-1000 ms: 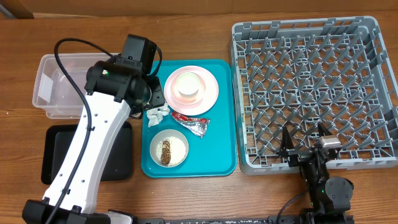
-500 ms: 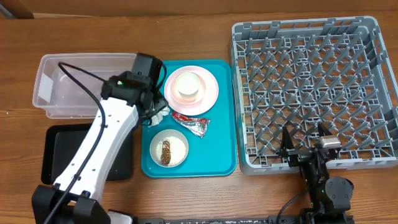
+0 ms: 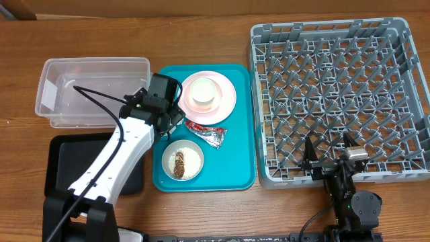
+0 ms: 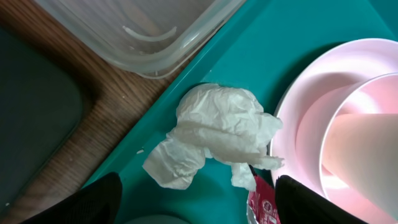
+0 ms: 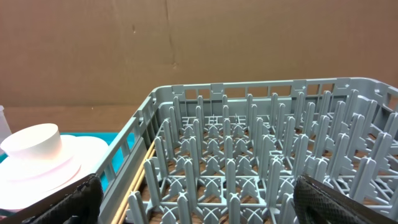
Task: Sort waste into correct bins and load items into the dishwasher
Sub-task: 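Move the left gripper over the crumpled white tissue on the teal tray, then lower the left gripper and grasp the white tissue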
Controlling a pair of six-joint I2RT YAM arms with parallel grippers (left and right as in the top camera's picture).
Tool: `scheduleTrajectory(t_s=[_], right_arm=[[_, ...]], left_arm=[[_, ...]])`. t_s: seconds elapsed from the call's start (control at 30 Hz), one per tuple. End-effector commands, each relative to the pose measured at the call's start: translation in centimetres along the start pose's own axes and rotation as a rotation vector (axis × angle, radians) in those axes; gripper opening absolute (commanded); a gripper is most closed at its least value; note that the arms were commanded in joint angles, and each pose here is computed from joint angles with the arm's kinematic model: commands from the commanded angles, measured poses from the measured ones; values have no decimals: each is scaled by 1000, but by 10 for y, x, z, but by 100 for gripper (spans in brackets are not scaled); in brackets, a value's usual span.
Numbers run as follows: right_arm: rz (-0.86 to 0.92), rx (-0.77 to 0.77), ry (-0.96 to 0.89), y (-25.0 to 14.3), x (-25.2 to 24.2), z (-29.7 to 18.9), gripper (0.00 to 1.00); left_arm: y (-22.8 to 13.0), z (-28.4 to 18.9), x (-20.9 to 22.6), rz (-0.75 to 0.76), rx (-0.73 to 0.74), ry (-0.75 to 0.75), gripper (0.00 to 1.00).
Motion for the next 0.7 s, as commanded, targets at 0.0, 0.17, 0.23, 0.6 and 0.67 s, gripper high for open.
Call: scheduleTrajectory(t_s=[0.0, 0.17, 0.23, 0.6, 0.67], right_arm=[[4, -9, -11, -1, -3, 0, 100], [4, -8, -12, -1, -3, 0, 100], [4, -8, -12, -1, -3, 0, 100], [4, -9, -11, -1, -3, 0, 100], [4, -9, -11, -1, -3, 0, 100]], left_arm=[[-5, 7, 5, -20, -11, 11, 81], [-15, 19, 2, -20, -26, -23, 83], [-19, 23, 3, -37, -25, -26, 84], [-25, 37, 4, -66, -54, -65, 87], [-24, 37, 3, -67, -58, -71, 88]])
Point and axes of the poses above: each gripper's point midway between its finger pads, its own z axis out along the fingers, its own x axis along the line the jaws close on, y = z × x, the point moved 3 cm from there along -z, back along the fingers, and after that the axes turned 7 degrees about z, right-handed, at the moved point
